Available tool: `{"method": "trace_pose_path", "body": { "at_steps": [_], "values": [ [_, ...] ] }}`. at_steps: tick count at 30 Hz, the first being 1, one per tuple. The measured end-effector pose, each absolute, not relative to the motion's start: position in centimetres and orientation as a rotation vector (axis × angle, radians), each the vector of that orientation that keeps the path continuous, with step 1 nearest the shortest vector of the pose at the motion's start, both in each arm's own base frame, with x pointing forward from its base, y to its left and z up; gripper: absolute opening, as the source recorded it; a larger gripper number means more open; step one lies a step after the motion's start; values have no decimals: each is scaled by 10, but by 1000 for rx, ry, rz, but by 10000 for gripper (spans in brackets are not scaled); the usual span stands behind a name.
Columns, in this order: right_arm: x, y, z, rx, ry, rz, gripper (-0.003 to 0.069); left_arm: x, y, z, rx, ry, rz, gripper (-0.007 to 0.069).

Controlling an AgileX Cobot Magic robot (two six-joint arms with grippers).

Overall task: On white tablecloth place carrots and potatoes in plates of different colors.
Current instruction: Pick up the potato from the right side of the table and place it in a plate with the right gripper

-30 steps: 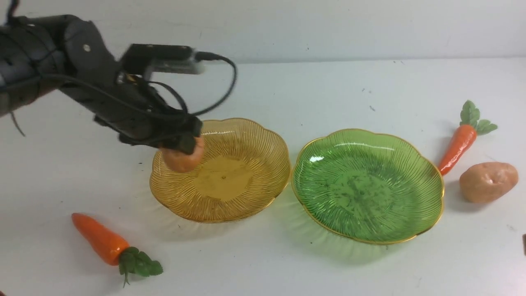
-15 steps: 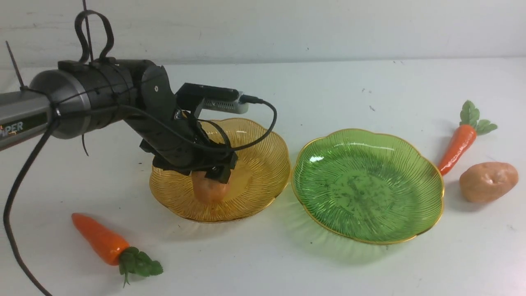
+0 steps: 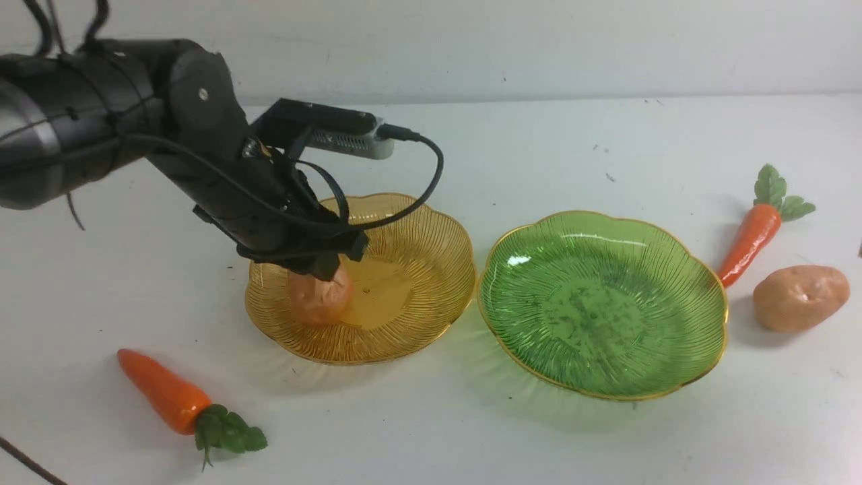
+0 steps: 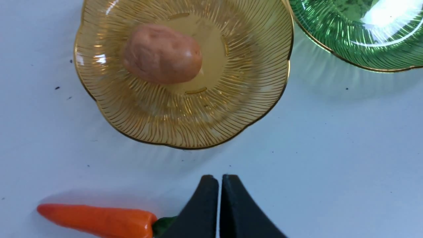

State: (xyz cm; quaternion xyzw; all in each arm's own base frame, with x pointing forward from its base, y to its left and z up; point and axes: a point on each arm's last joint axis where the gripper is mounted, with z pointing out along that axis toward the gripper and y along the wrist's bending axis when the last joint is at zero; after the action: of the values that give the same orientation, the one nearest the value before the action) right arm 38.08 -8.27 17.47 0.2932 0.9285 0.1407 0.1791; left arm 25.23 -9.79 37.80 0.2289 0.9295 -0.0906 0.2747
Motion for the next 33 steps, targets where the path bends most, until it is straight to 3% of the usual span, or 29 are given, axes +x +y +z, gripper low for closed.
{"method": "trace_pose_path", "body": {
  "at_steps": [4, 7, 11, 20, 26, 33],
  "values": [
    [386, -83, 155, 870, 2674, 424, 621, 248, -95, 381, 612, 2503, -219, -4],
    [386, -83, 152, 871, 2684, 423, 525, 249, -95, 381, 609, 2504, -218, -4],
    [387, -83, 159, 840, 2698, 418, 526, 249, -95, 381, 607, 2504, -216, -4],
    [379, -54, 254, 590, 2571, 517, 526, 248, -94, 380, 609, 2510, -216, -4],
    [381, 29, 287, 291, 2464, 703, 526, 248, -95, 380, 609, 2511, -217, -4],
    [384, 138, 270, -30, 2462, 832, 526, 247, -94, 380, 613, 2524, -217, -4]
  ]
}}
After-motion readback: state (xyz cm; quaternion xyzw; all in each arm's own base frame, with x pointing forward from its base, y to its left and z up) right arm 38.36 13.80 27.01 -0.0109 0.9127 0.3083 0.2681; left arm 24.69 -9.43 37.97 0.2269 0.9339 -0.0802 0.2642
